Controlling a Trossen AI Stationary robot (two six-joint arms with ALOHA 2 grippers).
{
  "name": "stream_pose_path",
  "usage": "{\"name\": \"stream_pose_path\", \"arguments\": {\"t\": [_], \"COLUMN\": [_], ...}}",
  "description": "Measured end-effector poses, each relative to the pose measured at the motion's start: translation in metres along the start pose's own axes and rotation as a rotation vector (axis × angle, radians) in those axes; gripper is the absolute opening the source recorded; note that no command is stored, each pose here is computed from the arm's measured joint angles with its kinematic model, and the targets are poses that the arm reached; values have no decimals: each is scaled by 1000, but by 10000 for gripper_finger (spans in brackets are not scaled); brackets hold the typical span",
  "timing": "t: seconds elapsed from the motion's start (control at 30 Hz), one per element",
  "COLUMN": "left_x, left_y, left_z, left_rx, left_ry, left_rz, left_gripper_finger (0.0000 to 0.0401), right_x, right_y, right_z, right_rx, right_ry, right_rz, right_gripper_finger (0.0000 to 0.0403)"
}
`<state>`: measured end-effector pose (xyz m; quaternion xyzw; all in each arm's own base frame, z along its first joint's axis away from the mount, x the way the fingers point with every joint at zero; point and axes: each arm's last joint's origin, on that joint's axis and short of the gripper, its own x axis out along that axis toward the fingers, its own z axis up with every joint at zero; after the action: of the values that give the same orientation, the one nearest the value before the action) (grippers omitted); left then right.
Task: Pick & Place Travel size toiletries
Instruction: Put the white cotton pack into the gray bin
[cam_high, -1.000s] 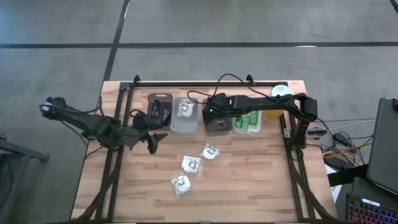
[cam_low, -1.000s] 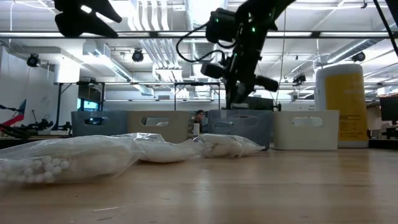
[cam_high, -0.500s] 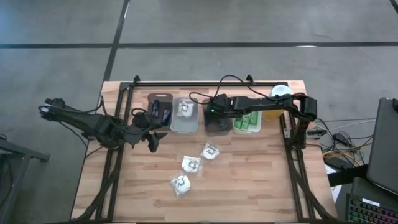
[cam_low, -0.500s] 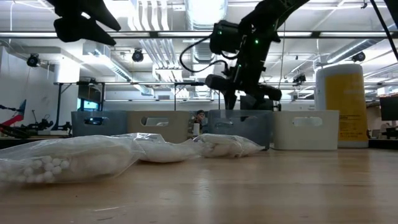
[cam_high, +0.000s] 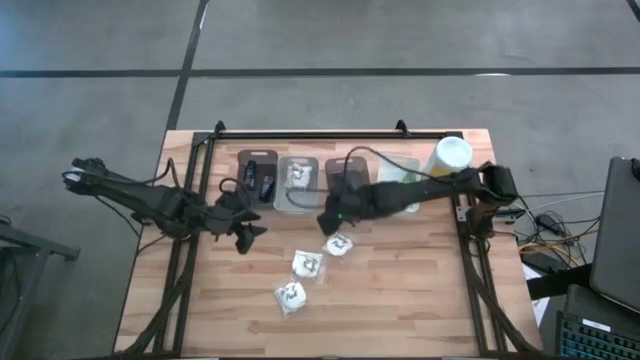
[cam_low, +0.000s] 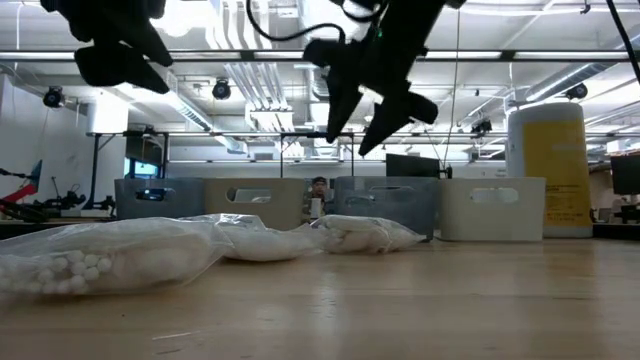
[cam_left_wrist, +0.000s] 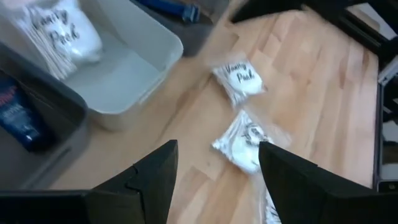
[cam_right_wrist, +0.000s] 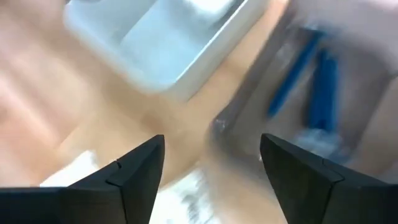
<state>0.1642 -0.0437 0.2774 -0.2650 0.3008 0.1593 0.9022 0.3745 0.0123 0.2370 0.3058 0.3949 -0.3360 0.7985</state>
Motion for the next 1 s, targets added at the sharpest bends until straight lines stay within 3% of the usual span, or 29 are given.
{"name": "stream_pose_path", "arguments": {"t": [0.17,0.5,0.73,1.0], "left_x": [14,57,81,102], "left_y": [-1,-3,-6,-15], "left_z": [-9,-35,-48,-51], "left_rx": [-4,47,67,144], "left_ry": [23,-71,-7,54], "left_rz": [-86,-350,-363,-322], "left_gripper_finger": [229,229,229,229], "right_x": [-18,-34,-12,18], "right_y": [28,58,74,85], "right_z": [-35,-116,-156,-169], "right_rx": [163,494,609,632], "right_ry": [119,193,229,229], "right_rz": [130,127,130,171], "right_gripper_finger": [265,240,255,276]}}
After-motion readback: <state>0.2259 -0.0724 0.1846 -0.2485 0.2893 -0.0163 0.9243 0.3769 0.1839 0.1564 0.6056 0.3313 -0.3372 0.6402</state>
